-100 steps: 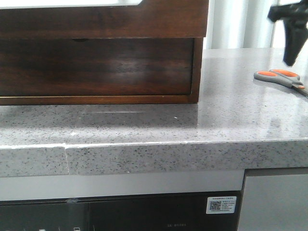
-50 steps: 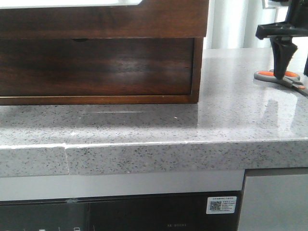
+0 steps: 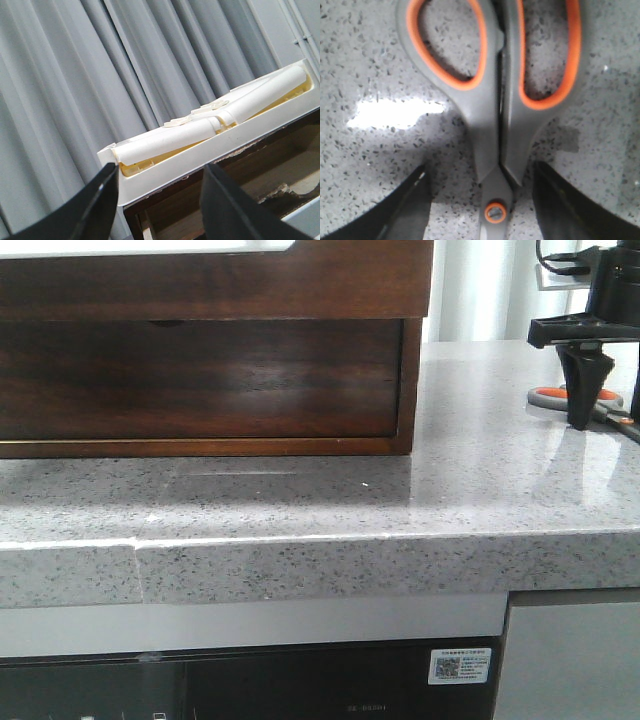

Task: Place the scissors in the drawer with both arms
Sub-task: 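Close the right gripper on the scissors blade and lift them, then carry the scissors with the right gripper over the open drawer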

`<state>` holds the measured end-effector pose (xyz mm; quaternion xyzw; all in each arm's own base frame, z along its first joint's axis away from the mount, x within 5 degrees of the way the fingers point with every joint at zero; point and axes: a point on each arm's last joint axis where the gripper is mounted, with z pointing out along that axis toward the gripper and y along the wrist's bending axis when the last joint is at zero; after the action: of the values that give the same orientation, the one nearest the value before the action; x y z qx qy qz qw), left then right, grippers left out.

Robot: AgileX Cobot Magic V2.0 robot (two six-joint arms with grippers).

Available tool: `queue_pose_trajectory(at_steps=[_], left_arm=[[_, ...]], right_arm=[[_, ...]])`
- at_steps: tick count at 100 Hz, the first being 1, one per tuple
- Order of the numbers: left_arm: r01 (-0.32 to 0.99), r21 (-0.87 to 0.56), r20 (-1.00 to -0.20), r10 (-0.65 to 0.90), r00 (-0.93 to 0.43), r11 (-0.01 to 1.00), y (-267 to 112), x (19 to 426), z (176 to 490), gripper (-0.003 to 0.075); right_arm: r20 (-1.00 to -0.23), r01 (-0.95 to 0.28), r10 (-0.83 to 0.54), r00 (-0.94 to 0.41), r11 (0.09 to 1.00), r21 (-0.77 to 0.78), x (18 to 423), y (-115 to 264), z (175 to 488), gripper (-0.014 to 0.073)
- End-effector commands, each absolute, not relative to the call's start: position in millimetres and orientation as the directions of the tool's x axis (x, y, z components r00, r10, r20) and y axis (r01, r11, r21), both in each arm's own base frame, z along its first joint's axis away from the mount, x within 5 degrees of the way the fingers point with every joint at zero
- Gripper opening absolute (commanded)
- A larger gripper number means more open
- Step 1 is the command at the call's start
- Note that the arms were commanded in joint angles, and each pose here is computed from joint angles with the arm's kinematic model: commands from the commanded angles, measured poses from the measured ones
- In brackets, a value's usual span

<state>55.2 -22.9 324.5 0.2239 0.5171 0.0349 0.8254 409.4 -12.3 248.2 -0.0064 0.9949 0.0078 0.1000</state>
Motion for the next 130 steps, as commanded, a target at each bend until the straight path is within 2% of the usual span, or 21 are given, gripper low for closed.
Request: queue_pose_trajectory(at_steps=[1,8,29,48,69,82,101,114,130], left_arm=[[0.17,0.378,-0.821,0.245,0.516,0.91,-23,51,339,0.0328],[0.17,0.378,-0.823,0.246,0.513,0.91,-23,51,339,0.0328],[0.171,0.379,-0.825,0.248,0.507,0.91,-22,52,339,0.0328],[0.171,0.379,-0.825,0.248,0.507,0.91,-22,52,339,0.0328],[0.171,0.379,-0.825,0.248,0.507,0.91,-22,52,339,0.0328],[0.171,0.379,-0.825,0.248,0.507,0.91,-22,52,339,0.0328],[0.171,0.379,-0.825,0.248,0.507,0.91,-22,52,339,0.0328],[0.171,0.379,-0.825,0.248,0.507,0.91,-22,52,339,0.0328],[0.171,0.379,-0.825,0.248,0.507,0.91,-22,52,339,0.0328]], right_arm=[[-0.277,-0.026,-0.024,-0.961,1.0,0.002,407,-14,275,0.0304],[-0.277,-0.026,-0.024,-0.961,1.0,0.002,407,-14,275,0.0225],[-0.275,-0.026,-0.024,-0.961,1.0,0.003,407,-14,274,-0.0121],[-0.302,-0.036,-0.034,-0.953,0.999,0.0,402,-14,286,-0.0122],[-0.508,-0.062,-0.068,-0.859,0.998,-0.029,376,-12,352,-0.0124],[-0.669,-0.182,-0.139,-0.73,0.983,-0.007,346,0,403,-0.0124],[-0.837,-0.372,-0.21,-0.505,0.928,-0.009,298,20,463,-0.0124],[-0.903,-0.456,-0.262,-0.341,0.886,-0.085,263,34,495,-0.0124],[-0.928,-0.574,-0.331,-0.174,0.8,-0.177,230,63,525,-0.0124]])
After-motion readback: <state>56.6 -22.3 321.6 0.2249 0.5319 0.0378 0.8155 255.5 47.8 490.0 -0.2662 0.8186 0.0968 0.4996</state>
